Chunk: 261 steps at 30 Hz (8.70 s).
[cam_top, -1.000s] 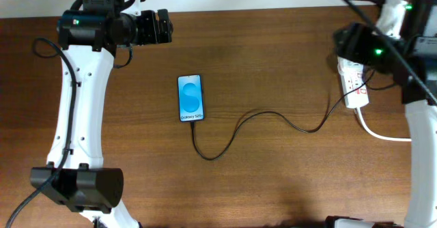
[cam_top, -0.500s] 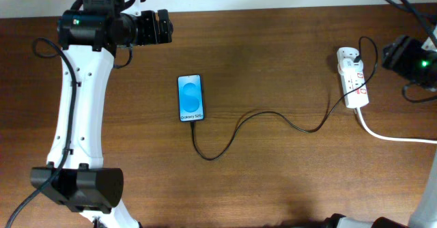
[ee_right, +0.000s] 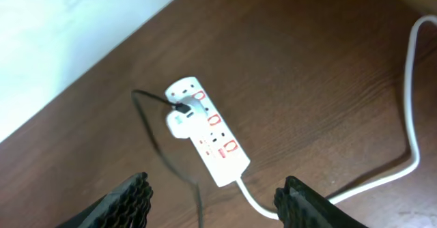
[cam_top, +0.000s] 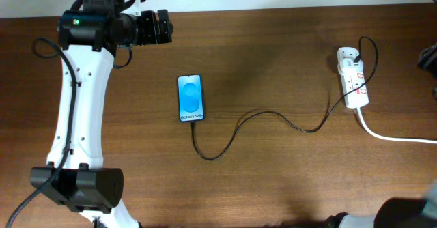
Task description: Plug charger to phone and switch on socket
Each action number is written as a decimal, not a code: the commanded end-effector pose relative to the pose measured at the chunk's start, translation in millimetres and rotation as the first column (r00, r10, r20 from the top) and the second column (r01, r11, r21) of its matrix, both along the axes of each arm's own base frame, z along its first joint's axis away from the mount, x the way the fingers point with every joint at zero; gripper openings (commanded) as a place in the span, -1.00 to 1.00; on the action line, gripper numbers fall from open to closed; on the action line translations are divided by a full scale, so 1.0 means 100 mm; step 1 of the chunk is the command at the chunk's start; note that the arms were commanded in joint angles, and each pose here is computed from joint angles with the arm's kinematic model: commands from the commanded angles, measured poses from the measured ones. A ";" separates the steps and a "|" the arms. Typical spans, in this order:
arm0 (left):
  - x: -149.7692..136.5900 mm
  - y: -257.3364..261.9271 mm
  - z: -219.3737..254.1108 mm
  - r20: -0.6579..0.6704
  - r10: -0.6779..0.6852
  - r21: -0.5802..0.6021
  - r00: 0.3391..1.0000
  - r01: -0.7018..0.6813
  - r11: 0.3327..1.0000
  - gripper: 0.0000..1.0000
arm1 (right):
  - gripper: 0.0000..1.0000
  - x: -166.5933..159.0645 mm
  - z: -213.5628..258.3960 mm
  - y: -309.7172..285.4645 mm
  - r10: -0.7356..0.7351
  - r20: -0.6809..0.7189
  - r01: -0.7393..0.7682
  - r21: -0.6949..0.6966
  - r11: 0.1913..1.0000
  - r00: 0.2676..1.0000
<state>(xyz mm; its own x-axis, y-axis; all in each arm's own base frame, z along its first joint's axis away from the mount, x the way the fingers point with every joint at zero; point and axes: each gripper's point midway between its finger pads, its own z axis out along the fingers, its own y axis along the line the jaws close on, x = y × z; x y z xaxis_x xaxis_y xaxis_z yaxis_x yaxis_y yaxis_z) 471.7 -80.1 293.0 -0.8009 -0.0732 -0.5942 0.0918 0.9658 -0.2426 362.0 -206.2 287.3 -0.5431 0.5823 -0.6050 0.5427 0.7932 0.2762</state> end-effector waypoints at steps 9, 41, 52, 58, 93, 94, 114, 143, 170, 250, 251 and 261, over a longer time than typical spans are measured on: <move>0.01 0.03 0.00 0.005 -0.005 0.015 1.000 0.005 1.000 0.99 | 0.29 0.33 -0.96 -0.36 -0.003 -0.146 0.020 0.114 0.993 0.989; 0.01 0.03 0.00 0.005 -0.005 0.015 1.000 0.005 1.000 0.99 | 0.60 0.91 -2.44 -0.20 0.199 -0.259 -0.150 0.196 0.969 0.945; 0.01 0.03 0.00 0.005 -0.005 0.015 1.000 0.005 1.000 0.99 | 0.61 1.00 -2.53 -0.12 0.250 -0.284 -0.219 0.136 0.966 0.926; 0.01 0.03 0.00 0.005 -0.005 0.015 1.000 0.005 1.000 0.99 | 0.61 1.00 -2.53 -0.13 0.239 -0.287 -0.209 0.132 0.969 0.928; 0.01 0.03 0.00 0.005 -0.005 0.015 1.000 0.005 1.000 0.99 | 0.61 0.96 -2.74 0.01 0.209 -0.337 -0.179 0.118 0.977 0.918; 0.01 0.03 0.00 0.005 -0.005 0.015 1.000 0.005 1.000 0.99 | 0.61 0.96 -2.74 0.01 0.209 -0.337 -0.179 0.118 0.977 0.918; 0.01 0.03 0.00 0.005 -0.005 0.015 1.000 0.005 1.000 0.99 | 0.61 0.90 -2.92 0.31 0.267 -0.366 -0.222 0.161 0.962 0.891; 0.01 0.03 0.00 0.005 -0.005 0.015 1.000 0.005 1.000 0.99 | 0.80 0.80 -2.21 -0.51 -0.010 -0.370 0.029 0.048 0.998 0.929; 0.01 0.03 0.00 0.005 -0.005 0.015 1.000 0.005 1.000 0.99 | 0.89 -0.05 1.23 1.01 0.350 -0.020 -0.348 -0.163 0.923 0.937; 0.01 0.03 0.00 0.005 -0.005 0.015 1.000 0.005 1.000 0.99 | 0.97 -1.17 -1.28 2.20 0.623 0.486 -0.294 -0.592 0.751 0.613; 0.01 0.03 0.00 0.005 -0.005 0.015 1.000 0.005 1.000 0.99 | 0.97 -1.17 -1.28 2.20 0.623 0.485 -0.294 -0.592 0.751 0.613; 0.01 0.03 0.00 0.005 -0.005 0.015 1.000 0.005 1.000 0.99 | 0.97 -1.17 -1.28 2.20 0.623 0.486 -0.293 -0.592 0.751 0.613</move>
